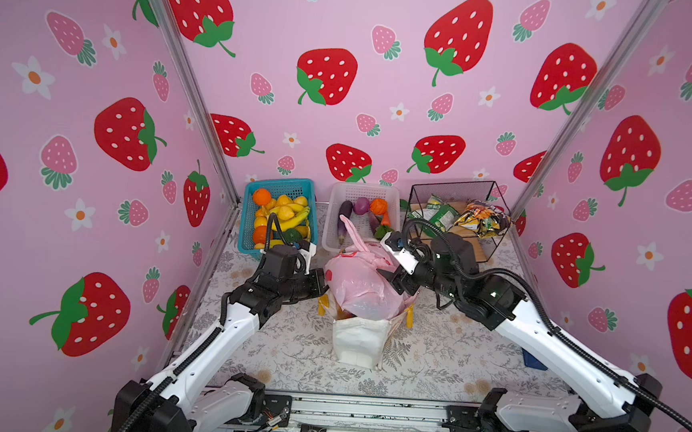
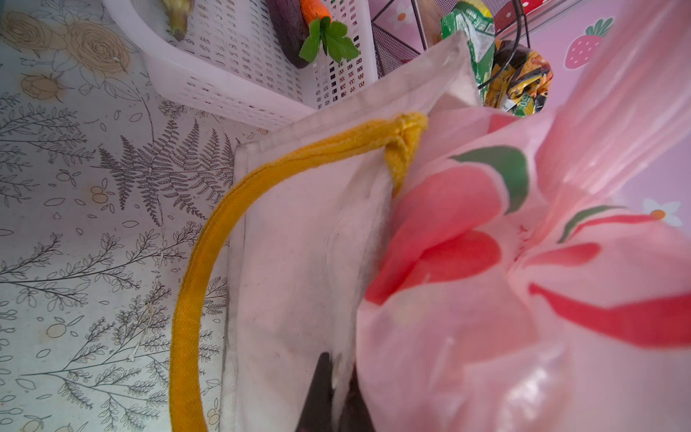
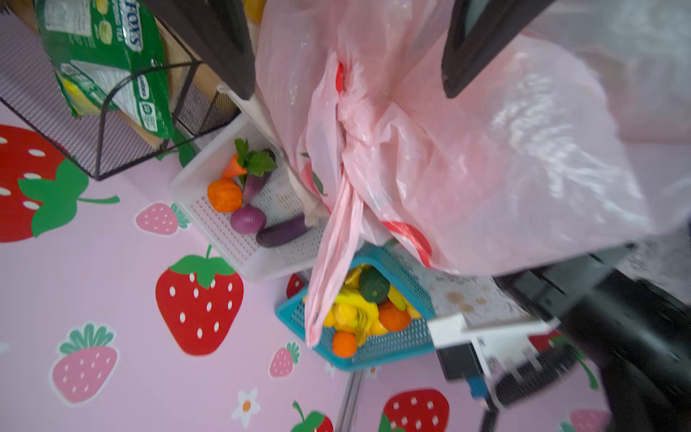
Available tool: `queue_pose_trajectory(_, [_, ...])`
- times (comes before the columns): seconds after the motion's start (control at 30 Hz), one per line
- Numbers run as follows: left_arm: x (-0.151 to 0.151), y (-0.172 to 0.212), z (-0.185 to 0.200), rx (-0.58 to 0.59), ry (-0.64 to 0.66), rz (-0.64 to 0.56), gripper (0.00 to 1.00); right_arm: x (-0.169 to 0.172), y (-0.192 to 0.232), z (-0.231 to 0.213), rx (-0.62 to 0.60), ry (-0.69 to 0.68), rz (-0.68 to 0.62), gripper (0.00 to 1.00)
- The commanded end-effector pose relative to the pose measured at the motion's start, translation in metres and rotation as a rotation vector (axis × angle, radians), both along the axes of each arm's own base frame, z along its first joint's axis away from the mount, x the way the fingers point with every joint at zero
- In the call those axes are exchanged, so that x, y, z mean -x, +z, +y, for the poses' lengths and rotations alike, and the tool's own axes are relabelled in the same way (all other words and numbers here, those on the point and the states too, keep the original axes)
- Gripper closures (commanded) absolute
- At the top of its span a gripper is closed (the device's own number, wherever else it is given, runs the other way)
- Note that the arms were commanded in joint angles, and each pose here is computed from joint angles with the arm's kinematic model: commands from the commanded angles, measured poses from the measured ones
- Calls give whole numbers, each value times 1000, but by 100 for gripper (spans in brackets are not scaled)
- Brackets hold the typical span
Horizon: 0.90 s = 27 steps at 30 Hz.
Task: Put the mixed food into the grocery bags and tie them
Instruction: 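Lower the pink bag into the tote with right gripper while left holds tote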
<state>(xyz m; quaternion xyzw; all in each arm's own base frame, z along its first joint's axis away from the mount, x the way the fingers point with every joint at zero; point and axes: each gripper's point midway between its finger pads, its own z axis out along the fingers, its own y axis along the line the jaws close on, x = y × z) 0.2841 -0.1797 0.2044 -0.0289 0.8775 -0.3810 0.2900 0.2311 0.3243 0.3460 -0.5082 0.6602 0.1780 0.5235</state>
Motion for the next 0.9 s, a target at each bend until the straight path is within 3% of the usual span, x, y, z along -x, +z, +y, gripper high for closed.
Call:
queue_pose_trajectory(0.0, [-7,33,-6,43,-22,-83,100,38,6,28,-52,218,73,19])
queue_pose_trajectory(0.1, [-7,34,-6,42,-26,-82,100,57,-19,51,-14,333,167,20])
queue_pose_trajectory(0.2, [-6,38,-8,46,-45,-86,100,57,-57,64,55,349,261,22])
queue_pose_trajectory(0.43, [4,52,-22,110,-137,-90,100,20,-145,42,245,157,387,31])
queue_pose_trajectory(0.63, [13,59,-27,134,-193,-92,100,-3,-199,5,445,-3,381,36])
queue_pose_trajectory(0.77, [18,74,-31,174,-228,-110,100,-4,-223,-1,525,-3,393,37])
queue_pose_trajectory(0.87, [17,79,-30,186,-219,-118,100,8,-235,7,521,86,412,37])
